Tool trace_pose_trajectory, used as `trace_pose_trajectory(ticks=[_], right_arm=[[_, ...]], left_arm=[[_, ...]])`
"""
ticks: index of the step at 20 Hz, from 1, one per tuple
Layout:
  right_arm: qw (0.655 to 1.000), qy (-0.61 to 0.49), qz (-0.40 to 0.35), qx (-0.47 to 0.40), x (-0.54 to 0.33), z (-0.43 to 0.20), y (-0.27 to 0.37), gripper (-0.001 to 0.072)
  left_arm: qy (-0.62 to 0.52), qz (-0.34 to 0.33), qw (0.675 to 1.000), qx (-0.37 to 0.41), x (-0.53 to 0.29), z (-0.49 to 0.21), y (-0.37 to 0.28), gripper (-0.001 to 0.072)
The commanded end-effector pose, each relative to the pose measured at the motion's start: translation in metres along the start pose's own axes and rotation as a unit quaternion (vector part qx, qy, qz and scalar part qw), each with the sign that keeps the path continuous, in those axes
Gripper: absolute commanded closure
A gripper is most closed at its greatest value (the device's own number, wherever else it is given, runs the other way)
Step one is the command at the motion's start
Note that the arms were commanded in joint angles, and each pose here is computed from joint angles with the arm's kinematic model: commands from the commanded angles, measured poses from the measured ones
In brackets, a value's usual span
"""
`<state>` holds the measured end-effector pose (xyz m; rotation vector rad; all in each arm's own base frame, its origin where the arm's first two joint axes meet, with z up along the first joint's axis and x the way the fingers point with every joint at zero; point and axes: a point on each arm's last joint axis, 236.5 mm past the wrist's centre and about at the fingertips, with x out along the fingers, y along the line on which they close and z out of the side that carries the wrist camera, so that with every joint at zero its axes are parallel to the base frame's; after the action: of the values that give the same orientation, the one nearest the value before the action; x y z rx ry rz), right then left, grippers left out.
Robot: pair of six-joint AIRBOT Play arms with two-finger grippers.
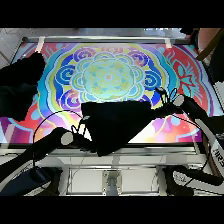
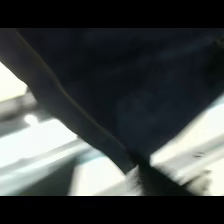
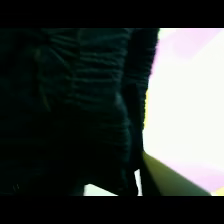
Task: Fold the clothes and pants, and hang the long-sleeved shirts on hangers.
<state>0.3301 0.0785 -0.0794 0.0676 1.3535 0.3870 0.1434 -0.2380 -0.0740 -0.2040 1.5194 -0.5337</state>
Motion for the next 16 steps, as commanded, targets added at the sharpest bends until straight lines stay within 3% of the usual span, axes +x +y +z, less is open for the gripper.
trace_pose_trajectory(ticks=[1, 3, 6, 9, 10, 11, 12, 13, 14, 16], right_arm=[[1.000, 0.016, 0.020, 0.001, -0.025, -0.002, 0.017, 0.0322], [0.999, 0.006, 0.000, -0.033, -0.062, 0.003, 0.019, 0.0323], [0.991, -0.041, -0.095, -0.089, -0.133, 0.022, -0.001, 0.0323], [0.969, -0.172, -0.136, -0.112, -0.193, 0.079, 0.004, 0.0332], [0.965, -0.199, -0.140, -0.094, -0.202, 0.090, 0.003, 0.0427], [0.962, -0.202, -0.155, -0.096, -0.202, 0.094, -0.006, 0.0442], [0.967, -0.183, -0.156, -0.081, -0.194, 0.089, -0.018, 0.0292], [0.977, -0.155, -0.139, -0.043, -0.180, 0.080, -0.029, 0.0202], [0.986, -0.137, -0.096, 0.012, -0.166, 0.073, -0.042, 0.0203], [0.982, -0.128, 0.070, 0.117, -0.147, 0.071, -0.044, 0.0180]], left_arm=[[0.018, -0.071, 0.996, -0.049, -0.004, -0.009, -0.036, 0.0008], [-0.001, -0.094, 0.995, -0.045, -0.018, -0.005, -0.048, 0.0008], [-0.051, -0.122, 0.991, -0.033, -0.047, 0.004, -0.059, 0.0008], [-0.103, -0.139, 0.984, -0.036, -0.073, 0.021, -0.058, 0.0008], [-0.113, -0.141, 0.983, -0.040, -0.078, 0.024, -0.057, 0.0008], [-0.121, -0.143, 0.981, -0.043, -0.082, 0.028, -0.056, 0.0008], [-0.128, -0.145, 0.980, -0.044, -0.085, 0.029, -0.055, 0.0008], [-0.131, -0.146, 0.980, -0.044, -0.087, 0.030, -0.055, 0.0009], [-0.133, -0.147, 0.979, -0.045, -0.088, 0.031, -0.055, 0.0009], [-0.132, -0.148, 0.979, -0.057, -0.088, 0.032, -0.054, 0.0009]])
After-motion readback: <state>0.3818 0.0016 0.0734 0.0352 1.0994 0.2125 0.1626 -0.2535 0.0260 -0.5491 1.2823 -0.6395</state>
